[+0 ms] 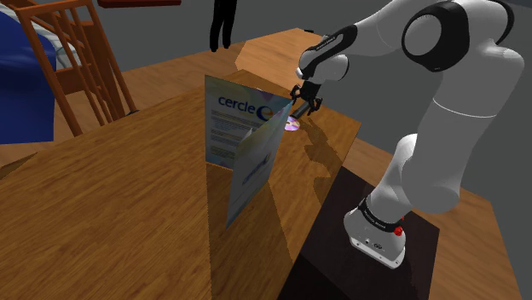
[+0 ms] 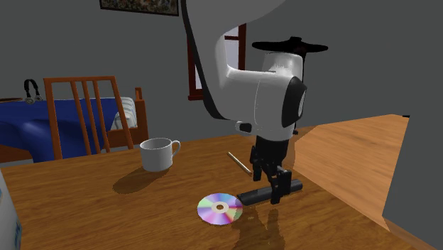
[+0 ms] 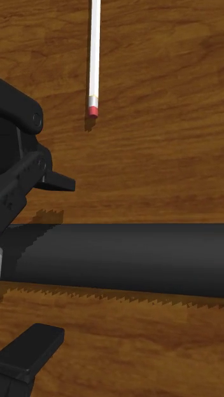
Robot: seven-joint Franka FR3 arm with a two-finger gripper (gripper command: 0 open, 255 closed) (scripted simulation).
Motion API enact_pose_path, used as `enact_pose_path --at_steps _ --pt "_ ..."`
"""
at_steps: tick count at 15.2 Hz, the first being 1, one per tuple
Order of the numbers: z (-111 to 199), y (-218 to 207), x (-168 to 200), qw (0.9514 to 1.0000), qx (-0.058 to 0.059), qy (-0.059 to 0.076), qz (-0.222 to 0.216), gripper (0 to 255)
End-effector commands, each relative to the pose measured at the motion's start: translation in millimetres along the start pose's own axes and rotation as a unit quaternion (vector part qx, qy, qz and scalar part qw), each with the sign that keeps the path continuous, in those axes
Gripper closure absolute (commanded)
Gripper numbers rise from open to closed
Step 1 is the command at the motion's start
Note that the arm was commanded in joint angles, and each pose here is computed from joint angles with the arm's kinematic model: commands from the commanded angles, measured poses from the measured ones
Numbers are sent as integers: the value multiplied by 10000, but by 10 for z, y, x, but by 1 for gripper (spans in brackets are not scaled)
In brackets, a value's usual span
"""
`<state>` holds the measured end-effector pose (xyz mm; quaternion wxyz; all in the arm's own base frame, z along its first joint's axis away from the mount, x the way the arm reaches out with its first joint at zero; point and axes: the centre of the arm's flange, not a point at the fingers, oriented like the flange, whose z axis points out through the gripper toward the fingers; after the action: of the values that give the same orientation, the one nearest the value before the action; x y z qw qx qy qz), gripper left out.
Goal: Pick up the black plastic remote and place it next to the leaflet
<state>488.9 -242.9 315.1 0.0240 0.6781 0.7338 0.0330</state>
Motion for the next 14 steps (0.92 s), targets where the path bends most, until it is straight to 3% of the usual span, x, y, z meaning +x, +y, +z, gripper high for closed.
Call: enact_pose_path --at_steps 1,5,6,14 --pt "4 -1 -1 10000 -1 0 0 0" --pt "3 -1 -1 10000 -1 0 0 0" --pt "3 -1 -1 10000 -1 0 0 255" --pt "11 -11 9 10000 -1 0 0 255"
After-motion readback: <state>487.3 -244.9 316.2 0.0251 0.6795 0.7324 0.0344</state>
